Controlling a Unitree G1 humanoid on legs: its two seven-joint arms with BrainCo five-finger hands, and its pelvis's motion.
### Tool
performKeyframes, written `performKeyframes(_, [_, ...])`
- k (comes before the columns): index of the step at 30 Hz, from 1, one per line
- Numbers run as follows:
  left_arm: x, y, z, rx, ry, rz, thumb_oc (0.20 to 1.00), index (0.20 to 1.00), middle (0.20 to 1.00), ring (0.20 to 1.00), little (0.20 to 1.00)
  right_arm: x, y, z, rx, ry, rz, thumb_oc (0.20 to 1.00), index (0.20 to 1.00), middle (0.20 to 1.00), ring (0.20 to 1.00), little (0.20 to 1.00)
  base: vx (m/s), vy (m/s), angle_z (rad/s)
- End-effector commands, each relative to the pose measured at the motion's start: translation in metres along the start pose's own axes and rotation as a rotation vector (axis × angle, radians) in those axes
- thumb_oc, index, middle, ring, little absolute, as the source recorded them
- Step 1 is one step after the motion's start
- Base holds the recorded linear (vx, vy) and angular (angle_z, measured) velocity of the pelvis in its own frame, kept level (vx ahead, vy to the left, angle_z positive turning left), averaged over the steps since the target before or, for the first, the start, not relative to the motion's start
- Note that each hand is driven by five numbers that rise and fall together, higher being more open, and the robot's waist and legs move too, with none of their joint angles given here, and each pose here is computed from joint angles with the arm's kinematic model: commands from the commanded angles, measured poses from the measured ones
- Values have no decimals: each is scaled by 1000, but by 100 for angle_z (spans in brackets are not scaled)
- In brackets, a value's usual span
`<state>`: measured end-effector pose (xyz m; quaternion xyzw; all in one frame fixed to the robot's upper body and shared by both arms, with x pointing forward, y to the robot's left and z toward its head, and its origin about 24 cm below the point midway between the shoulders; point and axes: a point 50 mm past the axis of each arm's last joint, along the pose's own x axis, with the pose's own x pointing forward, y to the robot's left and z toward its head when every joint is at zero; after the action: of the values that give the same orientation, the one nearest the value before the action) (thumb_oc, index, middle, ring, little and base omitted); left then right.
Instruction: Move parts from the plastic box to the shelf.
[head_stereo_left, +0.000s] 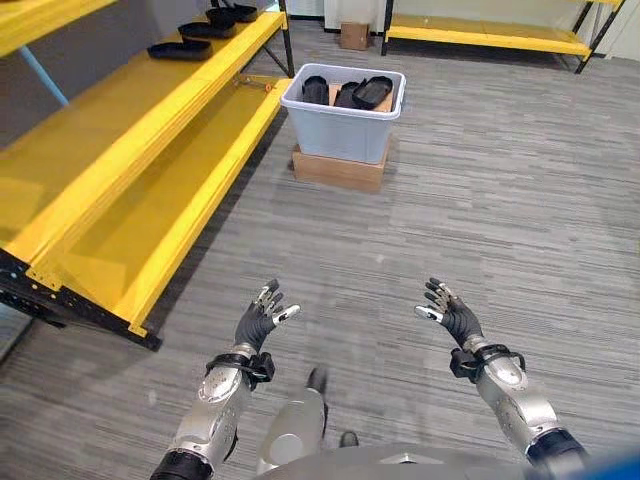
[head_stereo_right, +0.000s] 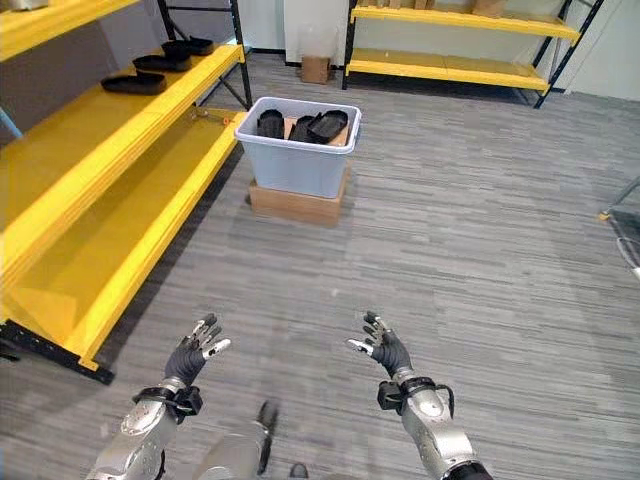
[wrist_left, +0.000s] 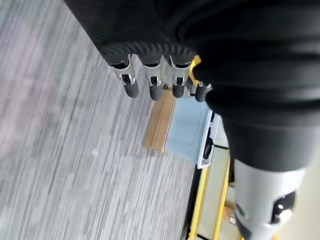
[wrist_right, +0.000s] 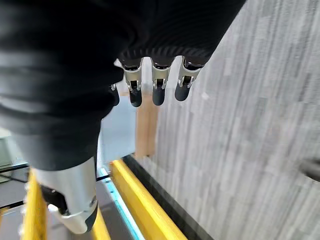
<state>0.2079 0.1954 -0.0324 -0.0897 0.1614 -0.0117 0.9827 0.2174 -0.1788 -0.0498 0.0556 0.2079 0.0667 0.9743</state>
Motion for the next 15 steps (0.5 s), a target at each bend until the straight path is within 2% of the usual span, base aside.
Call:
performKeyframes(1, [1, -5, 27, 46, -136, -49, 1000, 1000, 1000, 1000, 1000, -6, 3, 14, 16, -97, 23, 1000, 1000, 1000, 1000, 1000, 388, 280, -67])
performKeyframes(6, [0, -6, 30, 57, -143, -68, 1000, 1000, 1000, 1000, 1000, -8, 10, 6, 59, -71, 38, 1000, 1000, 1000, 1000, 1000, 296, 290, -52])
performKeyframes(15, [-2, 8, 39, 100, -155, -28, 1000, 1000, 1000, 1000, 1000, -3, 25, 5, 87, -77, 66, 1000, 1000, 1000, 1000, 1000, 195, 267, -5])
